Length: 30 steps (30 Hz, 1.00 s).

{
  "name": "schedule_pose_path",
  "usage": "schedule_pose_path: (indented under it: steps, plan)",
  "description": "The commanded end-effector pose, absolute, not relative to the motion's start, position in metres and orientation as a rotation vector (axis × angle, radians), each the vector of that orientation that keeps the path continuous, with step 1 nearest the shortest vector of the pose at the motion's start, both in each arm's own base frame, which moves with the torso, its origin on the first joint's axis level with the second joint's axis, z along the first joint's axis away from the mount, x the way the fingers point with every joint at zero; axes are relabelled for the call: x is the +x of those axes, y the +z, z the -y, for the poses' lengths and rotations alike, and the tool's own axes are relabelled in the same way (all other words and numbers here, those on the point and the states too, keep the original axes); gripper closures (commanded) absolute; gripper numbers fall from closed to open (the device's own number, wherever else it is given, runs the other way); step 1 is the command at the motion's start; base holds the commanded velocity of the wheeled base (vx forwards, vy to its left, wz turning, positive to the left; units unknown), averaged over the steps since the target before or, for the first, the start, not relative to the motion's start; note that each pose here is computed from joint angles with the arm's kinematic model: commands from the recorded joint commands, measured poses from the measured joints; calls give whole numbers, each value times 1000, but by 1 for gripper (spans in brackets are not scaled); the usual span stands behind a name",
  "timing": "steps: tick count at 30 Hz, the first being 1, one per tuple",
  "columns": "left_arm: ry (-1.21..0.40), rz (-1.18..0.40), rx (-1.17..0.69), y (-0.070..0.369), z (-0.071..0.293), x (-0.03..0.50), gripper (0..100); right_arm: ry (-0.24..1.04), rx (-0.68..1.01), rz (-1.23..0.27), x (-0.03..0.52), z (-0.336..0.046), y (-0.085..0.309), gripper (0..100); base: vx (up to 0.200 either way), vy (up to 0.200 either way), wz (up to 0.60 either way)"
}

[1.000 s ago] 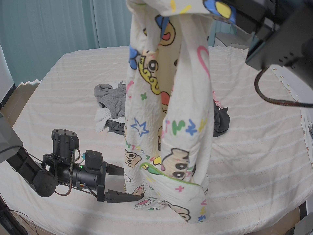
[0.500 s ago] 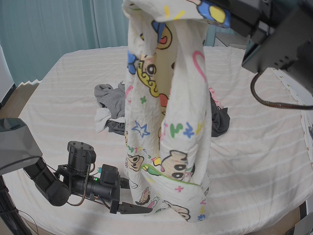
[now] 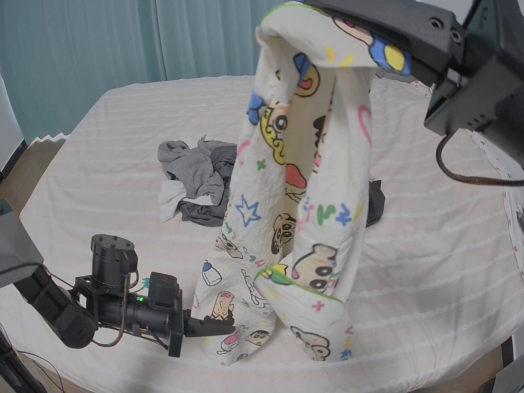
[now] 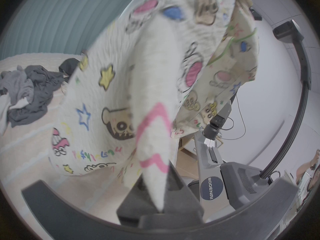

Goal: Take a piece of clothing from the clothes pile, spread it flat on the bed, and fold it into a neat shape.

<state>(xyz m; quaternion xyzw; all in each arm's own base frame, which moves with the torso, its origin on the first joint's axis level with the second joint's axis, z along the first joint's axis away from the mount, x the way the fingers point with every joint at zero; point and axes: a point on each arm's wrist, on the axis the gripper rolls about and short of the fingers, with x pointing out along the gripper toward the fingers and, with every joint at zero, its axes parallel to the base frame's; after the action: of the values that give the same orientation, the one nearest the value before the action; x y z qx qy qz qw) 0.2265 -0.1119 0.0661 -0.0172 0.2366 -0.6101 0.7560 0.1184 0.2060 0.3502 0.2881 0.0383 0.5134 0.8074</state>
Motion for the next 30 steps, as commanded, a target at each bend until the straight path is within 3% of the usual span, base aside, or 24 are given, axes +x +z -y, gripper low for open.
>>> schedule_pose_path:
  steps: [1,6,12,16,23,26,30]
  plan:
    - [-1218,-375,-60,112,79,200,100,987,626,-47,131,-167,347,100,0,0,0]
    - [-1032,-281,-148,151,65,182,100,881,609,-33,143,-139,336,100,0,0,0]
    - [-749,-40,-250,218,55,169,100,713,593,14,154,-104,328,100,0,0,0]
    - [-488,91,-265,259,53,179,100,638,582,80,158,-86,336,100,0,0,0]
    - [-214,303,-127,316,50,184,100,638,586,212,152,-77,371,100,0,0,0]
    - [-171,369,-57,332,51,178,100,654,594,265,141,-72,385,100,0,0,0]
    - [-172,356,-41,328,62,173,100,650,586,210,142,-74,369,100,0,0,0]
